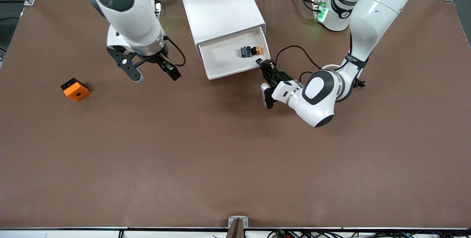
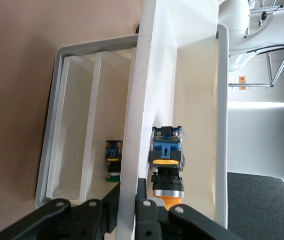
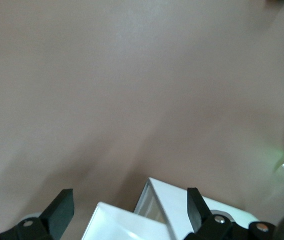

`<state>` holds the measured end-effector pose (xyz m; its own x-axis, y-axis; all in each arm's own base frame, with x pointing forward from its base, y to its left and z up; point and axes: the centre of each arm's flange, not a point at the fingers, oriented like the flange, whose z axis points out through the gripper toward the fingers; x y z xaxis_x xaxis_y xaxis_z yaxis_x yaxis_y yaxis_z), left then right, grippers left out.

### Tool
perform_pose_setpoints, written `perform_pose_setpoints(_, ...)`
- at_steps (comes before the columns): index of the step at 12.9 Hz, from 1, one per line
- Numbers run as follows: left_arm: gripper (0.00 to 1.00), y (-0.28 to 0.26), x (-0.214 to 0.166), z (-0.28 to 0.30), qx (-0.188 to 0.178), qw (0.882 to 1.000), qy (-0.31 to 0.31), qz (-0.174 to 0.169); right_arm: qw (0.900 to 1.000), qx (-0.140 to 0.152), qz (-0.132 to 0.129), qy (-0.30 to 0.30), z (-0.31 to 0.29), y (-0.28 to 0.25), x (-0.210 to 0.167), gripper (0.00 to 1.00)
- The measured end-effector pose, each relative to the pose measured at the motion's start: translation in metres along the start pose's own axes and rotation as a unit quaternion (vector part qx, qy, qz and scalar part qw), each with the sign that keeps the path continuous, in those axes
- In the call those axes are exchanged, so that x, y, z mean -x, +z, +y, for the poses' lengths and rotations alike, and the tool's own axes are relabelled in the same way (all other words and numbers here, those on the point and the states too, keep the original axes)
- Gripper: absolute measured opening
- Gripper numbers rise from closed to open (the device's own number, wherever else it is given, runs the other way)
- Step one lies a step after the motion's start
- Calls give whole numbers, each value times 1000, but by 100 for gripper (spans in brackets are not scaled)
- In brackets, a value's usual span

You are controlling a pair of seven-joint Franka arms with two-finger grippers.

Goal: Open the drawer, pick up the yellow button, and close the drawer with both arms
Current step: 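Pull the drawer open with the left gripper while the right gripper approaches, then lower the right gripper into the open drawer over the push button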

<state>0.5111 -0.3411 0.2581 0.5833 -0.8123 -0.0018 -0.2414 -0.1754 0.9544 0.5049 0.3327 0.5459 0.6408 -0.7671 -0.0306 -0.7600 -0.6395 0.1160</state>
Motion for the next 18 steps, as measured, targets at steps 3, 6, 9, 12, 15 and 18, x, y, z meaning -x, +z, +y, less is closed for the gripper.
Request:
perform_pose_setpoints(3,11,-4,-1,-1,2,1000,-1,6,999,-6,4,50,-19,19,37,100)
perform_pose_setpoints(6,11,-13,-4,3,-4,1000,4,14,995,-5,6,95,-38,46,67,100)
perform_pose_setpoints(9,11,-25,-3,1,-9,1000,3,25,992,2,9,128,-50,68,91,100)
perform_pose_setpoints(12,17,-46,-6,-1,-24,998,5,57,987,1,1,158,-59,74,114,100)
perform_pose_setpoints(15,45,-53,-10,-2,-27,997,6,70,984,-7,-14,179,-65,73,128,100)
perform_pose_setpoints(18,80,-59,-9,-5,-28,997,4,77,979,-22,-20,200,-72,75,143,100)
